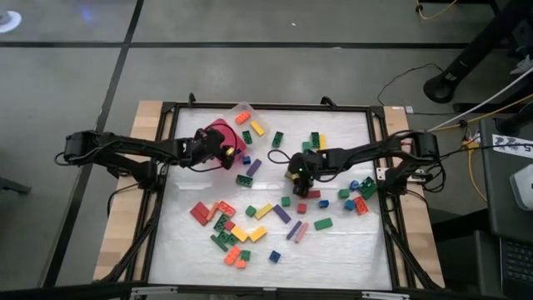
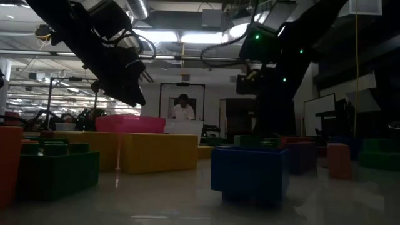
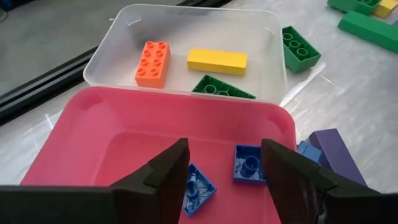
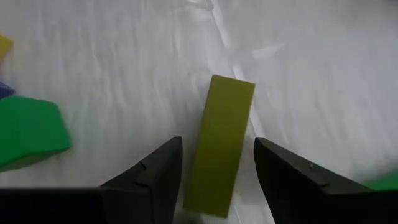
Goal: Sort blocks by size
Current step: Put the big light green block into the white bin
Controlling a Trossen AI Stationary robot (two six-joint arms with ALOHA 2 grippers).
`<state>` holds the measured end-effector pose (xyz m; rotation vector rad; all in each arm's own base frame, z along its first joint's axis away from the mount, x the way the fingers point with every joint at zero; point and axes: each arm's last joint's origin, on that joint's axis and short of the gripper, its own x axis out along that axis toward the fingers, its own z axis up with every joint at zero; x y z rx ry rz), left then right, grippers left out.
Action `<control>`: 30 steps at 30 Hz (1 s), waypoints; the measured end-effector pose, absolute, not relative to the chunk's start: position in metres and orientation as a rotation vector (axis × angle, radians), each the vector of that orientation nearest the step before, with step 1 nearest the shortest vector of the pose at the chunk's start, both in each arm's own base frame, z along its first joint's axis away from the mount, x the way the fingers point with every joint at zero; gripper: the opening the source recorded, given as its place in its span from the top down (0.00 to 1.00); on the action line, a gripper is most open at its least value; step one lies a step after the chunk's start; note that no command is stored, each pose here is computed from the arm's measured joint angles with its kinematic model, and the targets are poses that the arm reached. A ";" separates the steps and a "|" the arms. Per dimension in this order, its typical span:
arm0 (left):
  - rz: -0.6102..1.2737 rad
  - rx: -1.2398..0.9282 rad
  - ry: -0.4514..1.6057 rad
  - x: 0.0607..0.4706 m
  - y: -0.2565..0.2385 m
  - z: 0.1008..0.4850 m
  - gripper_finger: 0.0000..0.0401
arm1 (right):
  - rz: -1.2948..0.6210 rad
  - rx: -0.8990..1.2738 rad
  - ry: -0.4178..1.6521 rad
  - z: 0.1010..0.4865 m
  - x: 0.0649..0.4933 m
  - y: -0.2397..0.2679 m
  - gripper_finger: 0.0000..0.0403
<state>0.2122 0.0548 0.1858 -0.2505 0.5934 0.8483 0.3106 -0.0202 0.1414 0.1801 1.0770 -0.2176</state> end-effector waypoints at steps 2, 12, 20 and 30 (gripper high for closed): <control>0.847 -0.251 0.594 0.212 0.055 0.186 0.54 | -0.219 0.179 1.086 0.135 0.313 -0.020 0.51; 0.673 -0.141 0.627 0.213 0.034 0.192 0.54 | -0.230 0.172 1.081 0.128 0.318 -0.021 0.76; 0.426 -0.164 0.582 0.203 0.004 0.210 0.54 | -0.186 0.098 1.014 0.147 0.338 -0.022 0.76; 0.328 -0.270 0.684 0.183 -0.024 0.208 0.54 | -0.210 -0.215 0.748 0.217 0.381 -0.039 0.76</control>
